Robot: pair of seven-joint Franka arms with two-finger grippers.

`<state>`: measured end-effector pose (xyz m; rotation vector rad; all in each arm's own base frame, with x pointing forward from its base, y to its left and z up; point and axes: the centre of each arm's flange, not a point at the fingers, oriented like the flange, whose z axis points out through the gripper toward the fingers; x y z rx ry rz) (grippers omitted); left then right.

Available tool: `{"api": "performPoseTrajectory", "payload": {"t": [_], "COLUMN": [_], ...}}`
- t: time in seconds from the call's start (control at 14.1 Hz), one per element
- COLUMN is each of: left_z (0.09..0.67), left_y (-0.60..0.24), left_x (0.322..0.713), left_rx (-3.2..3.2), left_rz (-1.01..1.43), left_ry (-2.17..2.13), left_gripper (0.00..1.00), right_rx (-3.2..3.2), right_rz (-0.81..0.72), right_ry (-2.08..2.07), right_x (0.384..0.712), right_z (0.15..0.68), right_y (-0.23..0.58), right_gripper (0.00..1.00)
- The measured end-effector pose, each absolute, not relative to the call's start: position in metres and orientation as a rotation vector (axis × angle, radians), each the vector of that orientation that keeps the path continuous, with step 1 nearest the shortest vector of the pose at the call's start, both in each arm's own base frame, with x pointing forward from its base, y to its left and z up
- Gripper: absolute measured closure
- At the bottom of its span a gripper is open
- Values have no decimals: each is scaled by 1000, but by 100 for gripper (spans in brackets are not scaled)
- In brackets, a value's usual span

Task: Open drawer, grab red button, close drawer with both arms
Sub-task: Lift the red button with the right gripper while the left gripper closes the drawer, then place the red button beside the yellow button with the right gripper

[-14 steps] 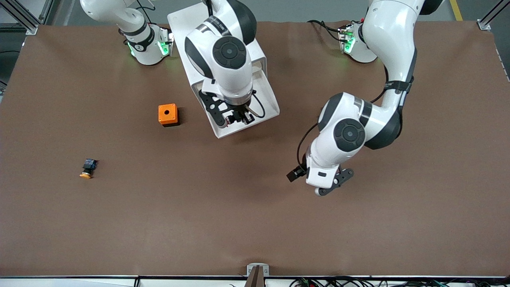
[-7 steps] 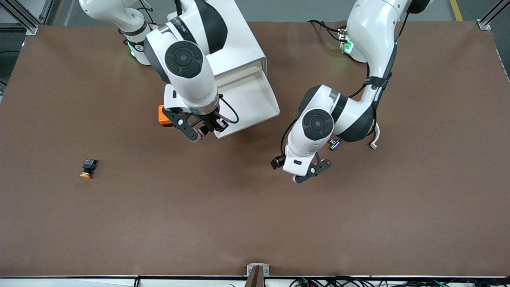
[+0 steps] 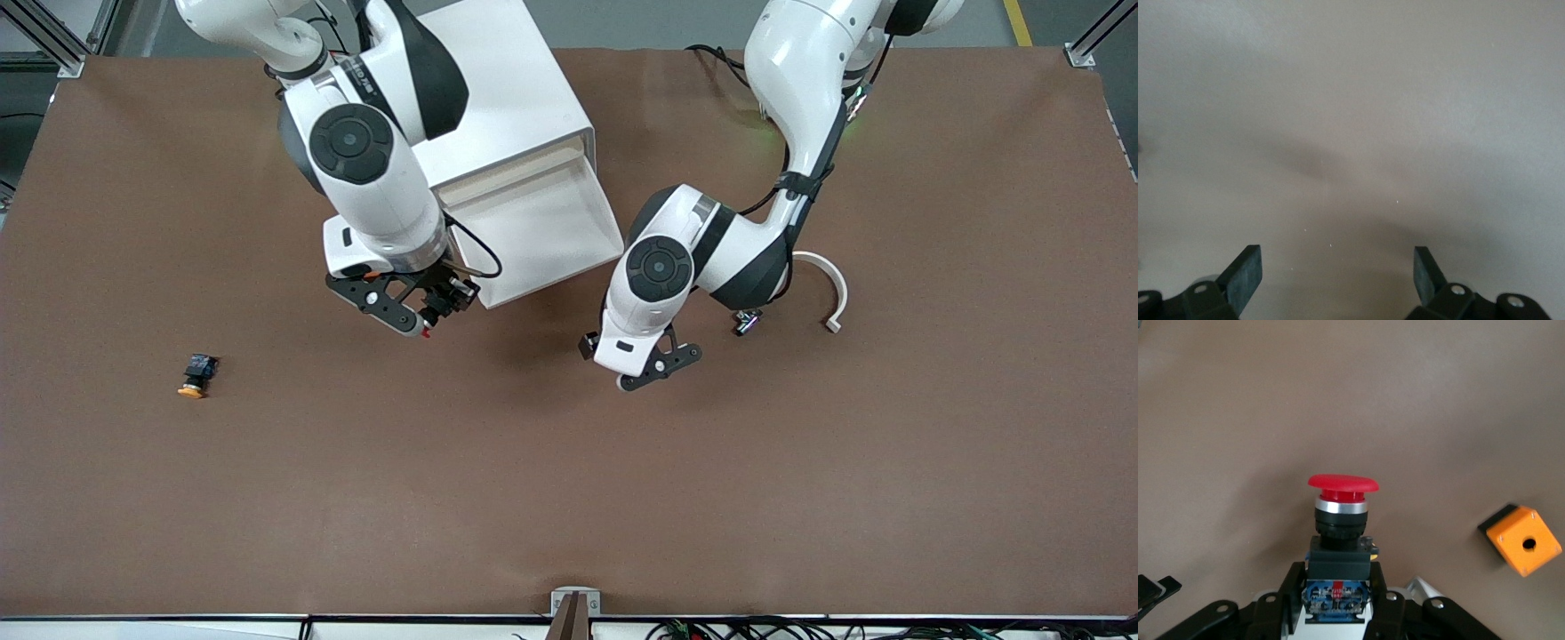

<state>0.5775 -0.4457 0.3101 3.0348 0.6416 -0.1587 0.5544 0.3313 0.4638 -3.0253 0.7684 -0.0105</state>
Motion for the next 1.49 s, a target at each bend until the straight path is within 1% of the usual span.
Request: {"api": "performPoseTrajectory", "payload": {"t": [0.14, 0.28, 0.71, 1.13, 1.49], "left_z": [310, 310, 309, 303, 302], "left_y": [-454, -463, -492, -519, -537], "left_x": [571, 563, 538, 512, 493], "left_rx": [3040, 3046, 3062, 3083, 3083], "left_rz": [-160, -161, -164, -174, -192], "left_ry": [620, 595, 515, 438, 392], "left_gripper": [0, 0, 0, 0, 0], "right_rx": [-3054, -3109, -3148, -3156, -3164], "right_rz": [0, 4, 9, 1, -7], "right_ry": [698, 641, 527, 403, 303], "right_x": [545, 542, 554, 556, 564], "right_z": [446, 430, 393, 332, 320], "right_y": [307, 285, 229, 133, 71], "right_gripper": [57, 57, 57, 57, 57]}}
